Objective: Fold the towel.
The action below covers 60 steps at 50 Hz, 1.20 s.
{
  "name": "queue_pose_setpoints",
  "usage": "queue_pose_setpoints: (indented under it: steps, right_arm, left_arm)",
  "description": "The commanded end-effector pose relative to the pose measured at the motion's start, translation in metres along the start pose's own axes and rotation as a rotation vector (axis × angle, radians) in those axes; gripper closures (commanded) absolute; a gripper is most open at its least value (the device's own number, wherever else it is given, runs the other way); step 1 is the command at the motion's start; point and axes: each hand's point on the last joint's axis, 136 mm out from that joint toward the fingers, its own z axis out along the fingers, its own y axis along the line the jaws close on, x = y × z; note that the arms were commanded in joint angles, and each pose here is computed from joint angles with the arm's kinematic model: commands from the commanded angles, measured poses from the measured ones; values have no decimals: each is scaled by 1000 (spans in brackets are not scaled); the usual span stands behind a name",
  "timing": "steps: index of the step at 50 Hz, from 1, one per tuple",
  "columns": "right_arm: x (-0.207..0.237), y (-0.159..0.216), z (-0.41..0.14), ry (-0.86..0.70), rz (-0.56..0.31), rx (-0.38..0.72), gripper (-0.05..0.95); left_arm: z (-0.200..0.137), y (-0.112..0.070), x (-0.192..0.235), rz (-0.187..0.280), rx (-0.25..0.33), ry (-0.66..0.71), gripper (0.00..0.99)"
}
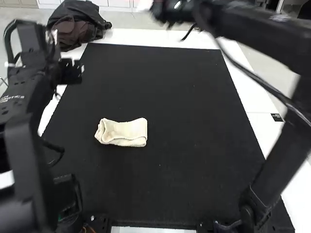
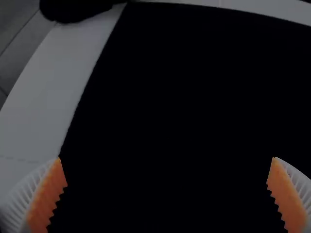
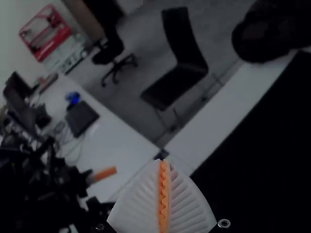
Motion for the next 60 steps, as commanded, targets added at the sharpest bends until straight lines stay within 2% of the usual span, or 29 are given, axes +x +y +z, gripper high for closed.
queue_pose_setpoints:
  steps: [1,5,9,11,17,21,27,34,37,48,50,52,55,58,60]
  right_arm:
    - [-66,16,-69,-196,-83,73,738]
    - [-92,21,-114,-292,-128,119,505]
    - [-109,31,-161,-384,-187,163,128]
    - [-113,36,-181,-420,-219,188,-15]
    - [-109,43,-242,-522,-336,309,-21]
    - [-97,52,-275,-575,-396,370,-21]
    - [-76,87,-324,-698,-504,415,-21]
    - [-46,124,-370,-857,-535,447,-21]
    - [-33,128,-387,-895,-541,510,-21]
    - [9,113,-451,-1023,-590,917,-21]
    - [17,108,-459,-1057,-593,961,-21]
    - [17,95,-464,-1068,-552,1021,-21]
    - [22,74,-459,-1028,-503,1044,-21]
    - [27,51,-446,-964,-509,1058,-21]
    - [31,39,-429,-909,-531,1013,-21]
  left_arm:
    - [-23,-29,-49,-38,74,-126,28]
    - [-41,-51,-71,-47,125,-181,28]
    - [-61,-69,-86,-54,170,-229,28]
    - [-70,-73,-92,-54,180,-252,28]
    - [-100,-72,-107,-65,172,-335,28]
    - [-124,-61,-117,-87,114,-415,28]
    - [-165,-62,-127,-78,116,-551,28]
    - [-201,-64,-126,-69,121,-656,28]
    - [-217,-64,-124,-65,121,-704,28]
    - [-275,-66,-108,-29,123,-886,28]
    - [-282,-67,-105,-5,113,-912,28]
    - [-279,-64,-102,20,85,-910,28]
    - [-275,-62,-102,27,69,-905,28]
    - [-267,-61,-98,44,53,-892,28]
    - [-260,-60,-97,69,41,-899,28]
